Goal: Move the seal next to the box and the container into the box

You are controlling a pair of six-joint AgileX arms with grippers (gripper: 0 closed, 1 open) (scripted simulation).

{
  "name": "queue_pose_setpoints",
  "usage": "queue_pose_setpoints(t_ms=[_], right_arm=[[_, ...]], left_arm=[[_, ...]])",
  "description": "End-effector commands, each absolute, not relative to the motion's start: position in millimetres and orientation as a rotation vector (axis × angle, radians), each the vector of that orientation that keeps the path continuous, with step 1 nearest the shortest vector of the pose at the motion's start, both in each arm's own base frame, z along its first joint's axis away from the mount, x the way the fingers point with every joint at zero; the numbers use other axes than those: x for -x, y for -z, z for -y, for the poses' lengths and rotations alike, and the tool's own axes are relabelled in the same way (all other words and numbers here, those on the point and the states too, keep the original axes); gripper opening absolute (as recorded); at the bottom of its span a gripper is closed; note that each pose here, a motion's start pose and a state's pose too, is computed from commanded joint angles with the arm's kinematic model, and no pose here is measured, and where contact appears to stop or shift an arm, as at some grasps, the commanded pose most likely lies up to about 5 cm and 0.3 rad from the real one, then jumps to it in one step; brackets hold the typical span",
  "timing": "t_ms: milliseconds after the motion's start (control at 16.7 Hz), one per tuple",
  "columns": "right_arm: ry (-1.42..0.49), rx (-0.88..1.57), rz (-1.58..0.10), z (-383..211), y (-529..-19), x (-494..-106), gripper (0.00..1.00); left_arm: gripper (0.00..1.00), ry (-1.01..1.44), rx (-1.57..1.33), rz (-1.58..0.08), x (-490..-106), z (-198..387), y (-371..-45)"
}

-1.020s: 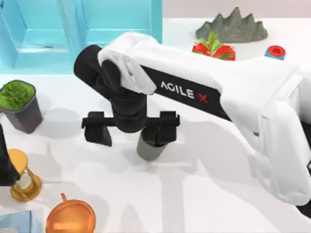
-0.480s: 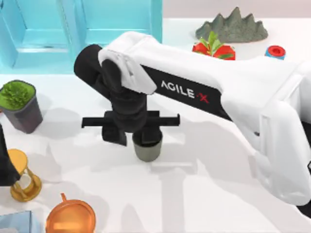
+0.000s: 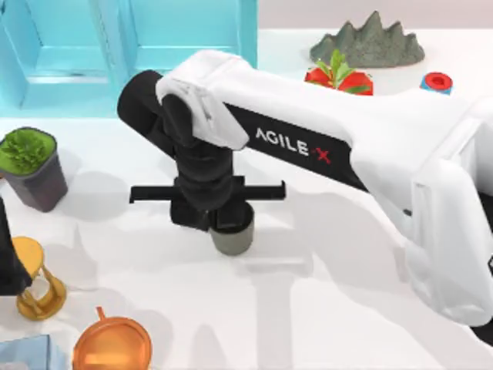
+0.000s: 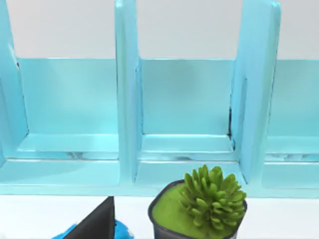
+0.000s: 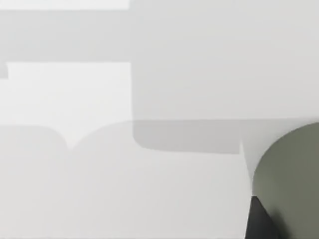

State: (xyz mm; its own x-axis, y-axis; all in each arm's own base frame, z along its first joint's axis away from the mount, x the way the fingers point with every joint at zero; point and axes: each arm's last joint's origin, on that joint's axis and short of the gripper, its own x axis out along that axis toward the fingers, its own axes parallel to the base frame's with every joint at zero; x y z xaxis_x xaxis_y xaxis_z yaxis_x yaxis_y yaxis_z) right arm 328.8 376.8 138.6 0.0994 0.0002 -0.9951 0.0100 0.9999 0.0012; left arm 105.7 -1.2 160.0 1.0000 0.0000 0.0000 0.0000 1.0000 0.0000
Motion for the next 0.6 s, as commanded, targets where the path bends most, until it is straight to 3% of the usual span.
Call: queue_pose_setpoints(t_ms=[360, 600], right_arm=[[0.013, 0.001, -1.483, -363.4, -147.2, -332.8, 0.00], [-0.010, -0.023, -1.453, -325.7, -203.4, -331.7, 0.00]], left_arm=[[1.00, 0.000, 0.000, 0.000, -105.7, 1.2, -160.0], [1.00, 0.000, 0.000, 0.000, -105.7, 1.2, -160.0]])
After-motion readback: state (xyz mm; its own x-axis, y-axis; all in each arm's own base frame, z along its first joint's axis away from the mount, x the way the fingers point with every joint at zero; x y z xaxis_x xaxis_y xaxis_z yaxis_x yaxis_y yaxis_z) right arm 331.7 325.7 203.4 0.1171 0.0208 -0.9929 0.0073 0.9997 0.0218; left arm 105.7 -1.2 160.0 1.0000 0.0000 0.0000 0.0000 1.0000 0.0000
